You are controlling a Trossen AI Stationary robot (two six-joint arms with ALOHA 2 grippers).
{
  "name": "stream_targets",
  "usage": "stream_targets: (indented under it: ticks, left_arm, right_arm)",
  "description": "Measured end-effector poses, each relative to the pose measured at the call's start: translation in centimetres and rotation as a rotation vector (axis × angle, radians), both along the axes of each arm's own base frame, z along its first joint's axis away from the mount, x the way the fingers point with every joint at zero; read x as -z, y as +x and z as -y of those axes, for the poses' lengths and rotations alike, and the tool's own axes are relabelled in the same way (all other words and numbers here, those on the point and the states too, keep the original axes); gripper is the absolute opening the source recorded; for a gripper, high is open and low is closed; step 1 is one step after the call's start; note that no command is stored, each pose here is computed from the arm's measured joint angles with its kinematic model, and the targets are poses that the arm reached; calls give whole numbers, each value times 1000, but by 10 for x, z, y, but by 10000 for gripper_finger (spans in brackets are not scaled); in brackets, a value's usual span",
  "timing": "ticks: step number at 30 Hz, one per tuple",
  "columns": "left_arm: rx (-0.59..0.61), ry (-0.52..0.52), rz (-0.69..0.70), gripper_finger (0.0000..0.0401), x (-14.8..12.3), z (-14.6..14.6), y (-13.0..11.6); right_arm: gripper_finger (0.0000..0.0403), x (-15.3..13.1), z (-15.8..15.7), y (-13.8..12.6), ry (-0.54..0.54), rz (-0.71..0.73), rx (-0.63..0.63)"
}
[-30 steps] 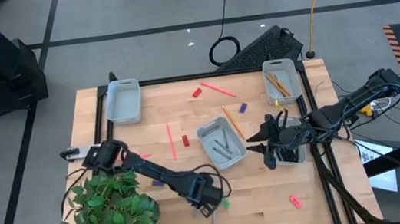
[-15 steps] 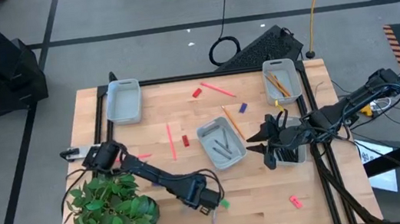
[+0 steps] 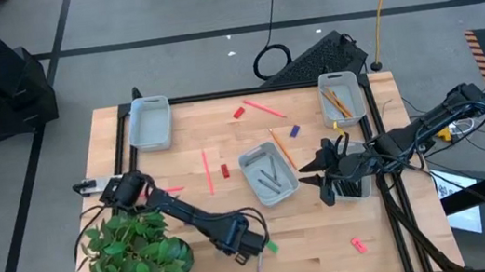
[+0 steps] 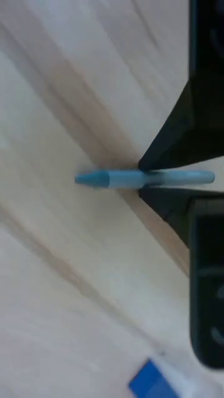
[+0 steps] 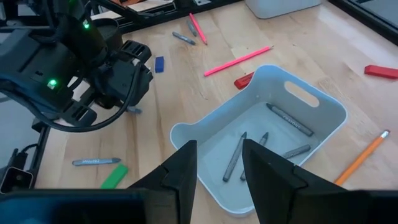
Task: Sort crayons/erasers/pens/pencils in bins
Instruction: Put the gray crayon into the bottom left gray bin
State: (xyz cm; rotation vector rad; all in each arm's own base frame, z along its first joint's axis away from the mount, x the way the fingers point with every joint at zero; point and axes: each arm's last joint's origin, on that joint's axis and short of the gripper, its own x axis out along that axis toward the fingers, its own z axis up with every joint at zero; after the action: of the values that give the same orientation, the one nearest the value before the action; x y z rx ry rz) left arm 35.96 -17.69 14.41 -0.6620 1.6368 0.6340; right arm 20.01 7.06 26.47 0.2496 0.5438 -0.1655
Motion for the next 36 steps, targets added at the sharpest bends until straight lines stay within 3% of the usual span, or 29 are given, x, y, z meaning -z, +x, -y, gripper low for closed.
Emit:
stream_targets:
  ticks: [5,14,20,25,30,36]
  left_arm:
    - [33,22,3,12,0,-7,2]
    - [111,14,11,33,-6,-30,9]
    - [126,-5,100,34,-41,-51,9]
    - [149,32,284,34,-82,-74,11]
    - [231,94,572,35,-116,-98,24]
    - [278,190,829,35,-137,-133,45]
  right_arm:
    - [123,0,0,0,-18,-2,-10]
    - [123,-4,4,-4,-158,16,9]
    - [123,-8,7,-9,-227,11,-20]
    - [123,-8,7,-9,-268,4,-45]
    - [123,-8,7,-9,-308,-2,-68]
    - [123,-8,7,-9,-312,-3,-74]
